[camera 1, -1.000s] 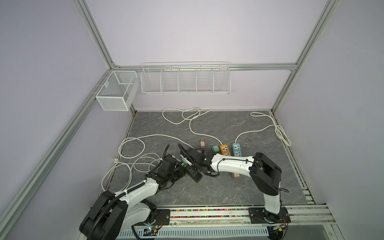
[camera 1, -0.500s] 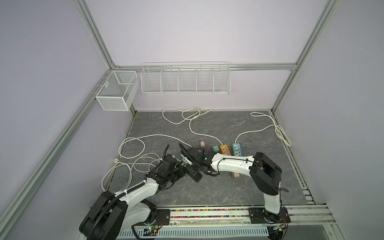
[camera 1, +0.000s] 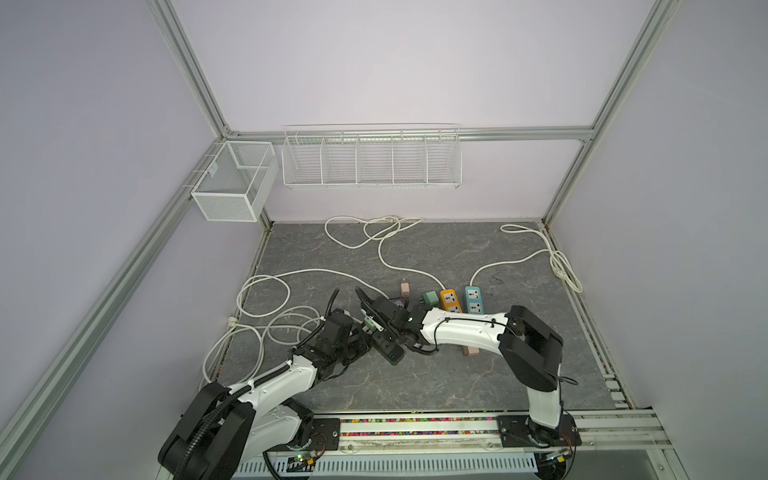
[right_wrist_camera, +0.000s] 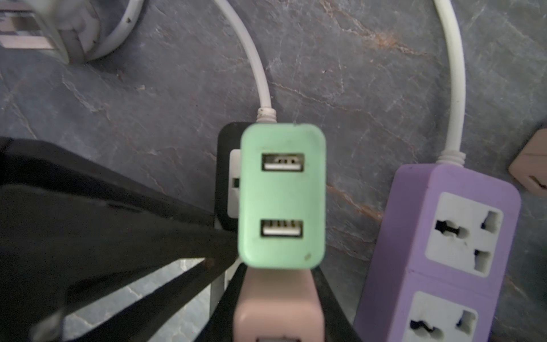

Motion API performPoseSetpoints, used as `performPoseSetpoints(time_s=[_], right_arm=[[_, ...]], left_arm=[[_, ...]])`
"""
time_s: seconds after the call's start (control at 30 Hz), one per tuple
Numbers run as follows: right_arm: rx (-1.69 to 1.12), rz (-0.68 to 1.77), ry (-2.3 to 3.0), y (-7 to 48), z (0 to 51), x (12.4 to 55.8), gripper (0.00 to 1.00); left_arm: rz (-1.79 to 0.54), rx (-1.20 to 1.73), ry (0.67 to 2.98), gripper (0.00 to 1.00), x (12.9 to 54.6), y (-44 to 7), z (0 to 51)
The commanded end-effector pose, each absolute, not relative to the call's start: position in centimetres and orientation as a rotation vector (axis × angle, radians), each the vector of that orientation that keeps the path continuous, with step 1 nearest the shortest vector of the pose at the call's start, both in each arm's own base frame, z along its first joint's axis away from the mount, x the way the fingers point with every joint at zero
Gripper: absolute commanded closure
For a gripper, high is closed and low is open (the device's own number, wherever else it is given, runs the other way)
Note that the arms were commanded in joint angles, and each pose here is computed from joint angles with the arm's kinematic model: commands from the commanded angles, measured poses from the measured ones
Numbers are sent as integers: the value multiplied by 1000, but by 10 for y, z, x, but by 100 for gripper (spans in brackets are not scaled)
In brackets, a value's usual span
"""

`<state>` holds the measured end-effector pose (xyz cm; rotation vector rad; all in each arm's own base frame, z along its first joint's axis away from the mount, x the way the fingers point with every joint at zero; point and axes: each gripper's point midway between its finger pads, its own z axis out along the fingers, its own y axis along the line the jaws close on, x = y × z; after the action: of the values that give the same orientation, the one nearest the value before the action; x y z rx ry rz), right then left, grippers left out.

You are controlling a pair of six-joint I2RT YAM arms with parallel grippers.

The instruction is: Pull the plug off the socket

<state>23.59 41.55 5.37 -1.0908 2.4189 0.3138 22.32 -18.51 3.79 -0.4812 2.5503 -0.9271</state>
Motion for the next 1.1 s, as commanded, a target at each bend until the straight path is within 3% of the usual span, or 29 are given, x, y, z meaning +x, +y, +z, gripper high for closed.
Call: performPoseSetpoints(time_s=[0.0, 0.4, 0.67, 1.07], right_arm=[[-1053, 388, 2394, 418, 73, 237, 71], [-1081, 437, 2404, 431, 70, 219, 71], [-995, 415, 2429, 410, 76, 240, 71], [-1012, 389, 2414, 417, 79, 229, 71]], left_arm=[[-713, -559, 2749, 79, 185, -156, -8], [-709, -564, 2750, 80, 185, -156, -8], [-697, -564, 2756, 80, 182, -153, -9], [-697, -560, 2760, 80, 184, -155, -8]])
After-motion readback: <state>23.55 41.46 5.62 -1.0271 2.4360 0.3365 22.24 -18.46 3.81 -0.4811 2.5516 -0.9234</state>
